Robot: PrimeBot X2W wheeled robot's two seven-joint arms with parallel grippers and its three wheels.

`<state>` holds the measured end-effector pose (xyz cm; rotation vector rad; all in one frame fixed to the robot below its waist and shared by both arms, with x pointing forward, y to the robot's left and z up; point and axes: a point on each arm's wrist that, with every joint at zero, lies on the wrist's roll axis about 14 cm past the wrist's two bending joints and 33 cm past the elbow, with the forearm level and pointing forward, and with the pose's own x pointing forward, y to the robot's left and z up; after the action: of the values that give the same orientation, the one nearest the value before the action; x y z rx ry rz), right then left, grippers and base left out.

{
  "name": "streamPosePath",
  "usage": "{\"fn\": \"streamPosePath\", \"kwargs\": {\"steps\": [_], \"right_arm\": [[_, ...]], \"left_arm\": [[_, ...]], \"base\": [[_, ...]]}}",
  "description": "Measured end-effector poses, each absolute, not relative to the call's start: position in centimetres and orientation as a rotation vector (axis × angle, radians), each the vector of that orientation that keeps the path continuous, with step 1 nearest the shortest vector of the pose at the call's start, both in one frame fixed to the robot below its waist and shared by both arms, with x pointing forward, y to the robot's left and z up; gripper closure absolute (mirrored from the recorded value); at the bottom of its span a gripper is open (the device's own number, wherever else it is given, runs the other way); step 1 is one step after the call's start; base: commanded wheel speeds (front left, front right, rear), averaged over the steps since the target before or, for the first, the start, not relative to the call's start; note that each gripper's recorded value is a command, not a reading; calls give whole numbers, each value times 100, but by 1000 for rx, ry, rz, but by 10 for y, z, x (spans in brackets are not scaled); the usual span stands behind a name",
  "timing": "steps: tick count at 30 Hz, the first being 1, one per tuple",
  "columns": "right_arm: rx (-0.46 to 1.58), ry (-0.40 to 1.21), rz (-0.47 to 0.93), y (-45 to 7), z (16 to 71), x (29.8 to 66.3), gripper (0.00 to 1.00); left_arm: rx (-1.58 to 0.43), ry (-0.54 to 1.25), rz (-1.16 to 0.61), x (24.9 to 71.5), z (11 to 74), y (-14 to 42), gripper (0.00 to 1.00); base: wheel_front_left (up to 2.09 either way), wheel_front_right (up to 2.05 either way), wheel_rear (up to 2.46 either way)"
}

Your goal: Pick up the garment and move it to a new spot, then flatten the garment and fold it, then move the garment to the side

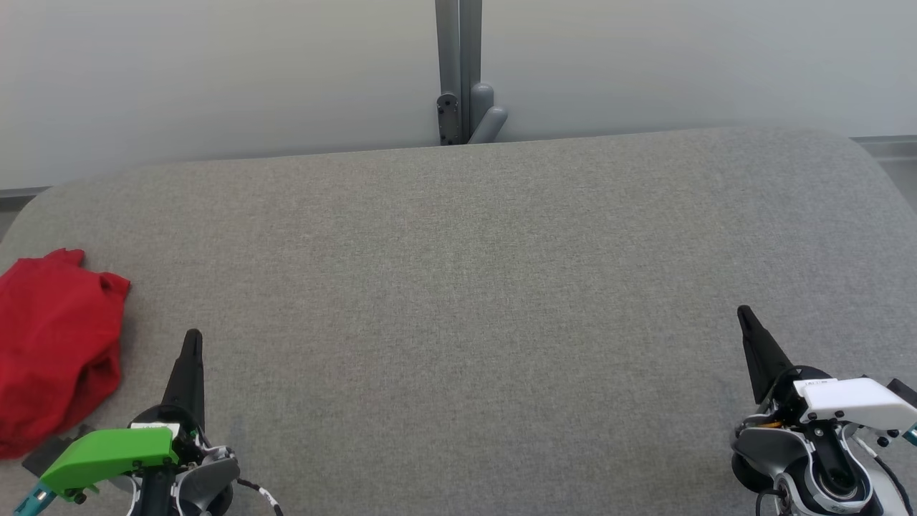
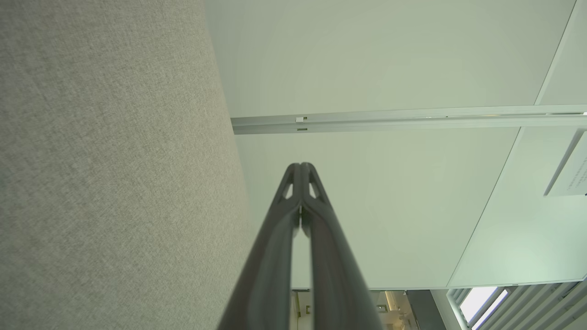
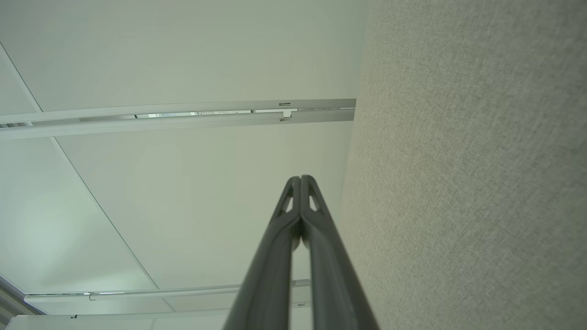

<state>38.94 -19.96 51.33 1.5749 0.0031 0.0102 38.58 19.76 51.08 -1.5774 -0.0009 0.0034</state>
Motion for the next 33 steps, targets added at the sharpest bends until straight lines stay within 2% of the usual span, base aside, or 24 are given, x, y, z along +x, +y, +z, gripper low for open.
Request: {"fn": "streamPosePath", "kwargs": {"steps": [17, 18, 24, 33], "right_arm": [[1575, 3, 10, -200, 513, 389, 100], [1575, 3, 10, -200, 513, 389, 0], [1589, 68, -51, -196, 486, 378, 0], [1504, 71, -47, -192, 487, 379, 0]], "left_arm": [[-1577, -1, 3, 386, 511, 198, 100], [-1577, -1, 3, 386, 511, 198, 0], [-1587, 69, 70, 374, 482, 195, 0], [-1499, 70, 88, 373, 479, 194, 0]], "base": [[0, 0, 0], [0, 0, 0], [0, 0, 0], [0, 0, 0]]}}
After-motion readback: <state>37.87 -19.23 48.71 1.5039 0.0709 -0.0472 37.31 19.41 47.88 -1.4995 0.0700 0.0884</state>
